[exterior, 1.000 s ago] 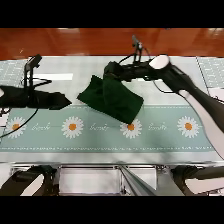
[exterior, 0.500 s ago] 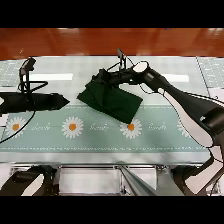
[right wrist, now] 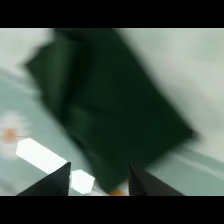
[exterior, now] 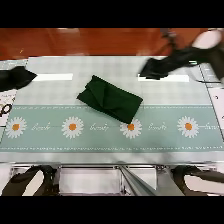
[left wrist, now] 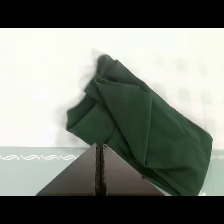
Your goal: Fold the shirts.
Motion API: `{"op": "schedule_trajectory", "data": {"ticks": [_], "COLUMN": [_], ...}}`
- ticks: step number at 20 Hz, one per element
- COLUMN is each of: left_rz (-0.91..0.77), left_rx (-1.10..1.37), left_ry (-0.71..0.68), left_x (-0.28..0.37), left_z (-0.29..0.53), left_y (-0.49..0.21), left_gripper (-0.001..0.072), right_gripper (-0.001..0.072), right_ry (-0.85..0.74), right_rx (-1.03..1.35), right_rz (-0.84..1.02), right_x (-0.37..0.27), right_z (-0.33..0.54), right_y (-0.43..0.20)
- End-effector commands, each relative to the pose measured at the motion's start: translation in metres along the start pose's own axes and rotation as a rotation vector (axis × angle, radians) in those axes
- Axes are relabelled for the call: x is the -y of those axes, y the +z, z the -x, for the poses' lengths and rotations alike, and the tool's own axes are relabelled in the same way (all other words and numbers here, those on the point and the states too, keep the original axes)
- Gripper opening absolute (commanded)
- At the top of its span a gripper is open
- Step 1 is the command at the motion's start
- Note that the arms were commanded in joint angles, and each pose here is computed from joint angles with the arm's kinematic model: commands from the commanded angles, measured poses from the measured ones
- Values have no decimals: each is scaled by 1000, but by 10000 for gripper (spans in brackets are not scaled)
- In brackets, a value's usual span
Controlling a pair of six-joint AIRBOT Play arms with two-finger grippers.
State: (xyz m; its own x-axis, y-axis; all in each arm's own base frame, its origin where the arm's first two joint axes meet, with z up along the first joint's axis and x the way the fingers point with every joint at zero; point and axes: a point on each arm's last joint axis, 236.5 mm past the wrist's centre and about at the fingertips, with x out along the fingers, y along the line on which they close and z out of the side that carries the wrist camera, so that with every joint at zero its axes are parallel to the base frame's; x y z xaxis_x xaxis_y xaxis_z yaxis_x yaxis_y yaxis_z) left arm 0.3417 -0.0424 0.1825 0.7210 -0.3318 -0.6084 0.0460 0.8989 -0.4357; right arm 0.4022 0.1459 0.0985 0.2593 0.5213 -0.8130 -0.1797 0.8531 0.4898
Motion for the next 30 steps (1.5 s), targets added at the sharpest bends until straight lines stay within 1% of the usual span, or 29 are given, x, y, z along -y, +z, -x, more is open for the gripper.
{"op": "schedule_trajectory", "data": {"ticks": [1, 3, 5, 7, 10, 14, 16, 21, 26, 29, 30], "left_rz": [2, 11, 35, 63, 124, 166, 168, 171, 180, 180, 180], "left_rx": [57, 19, -46, -122, -209, -224, -213, -199, -196, -193, -191], "left_ry": [29, 7, -18, -37, -50, -49, -49, -49, -61, -61, -61], "left_x": [-3, 0, -1, -4, -13, -20, -20, -20, -17, -17, -18], "left_z": [33, 27, 14, -2, -24, -35, -35, -36, -36, -36, -36], "left_y": [0, -31, -69, -107, -147, -162, -160, -156, -155, -155, -154], "left_gripper": [18, 18, 18, 18, 18, 18, 18, 18, 18, 18, 18], "right_gripper": [412, 418, 418, 418, 418, 418, 418, 418, 417, 411, 377], "right_ry": [-510, -475, -361, -243, -52, 162, 195, 216, 268, 290, 298], "right_rx": [147, 175, 140, 107, 106, 55, -19, -154, -155, -127, -111], "right_rz": [-153, -255, -360, -427, -505, -617, -608, -544, -503, -443, -419], "right_x": [128, 147, 148, 140, 119, 96, 84, 52, 24, 4, -3], "right_z": [97, 78, 37, -2, -43, -85, -110, -158, -177, -178, -177], "right_y": [-54, -96, -131, -150, -143, -130, -135, -137, -108, -86, -76]}}
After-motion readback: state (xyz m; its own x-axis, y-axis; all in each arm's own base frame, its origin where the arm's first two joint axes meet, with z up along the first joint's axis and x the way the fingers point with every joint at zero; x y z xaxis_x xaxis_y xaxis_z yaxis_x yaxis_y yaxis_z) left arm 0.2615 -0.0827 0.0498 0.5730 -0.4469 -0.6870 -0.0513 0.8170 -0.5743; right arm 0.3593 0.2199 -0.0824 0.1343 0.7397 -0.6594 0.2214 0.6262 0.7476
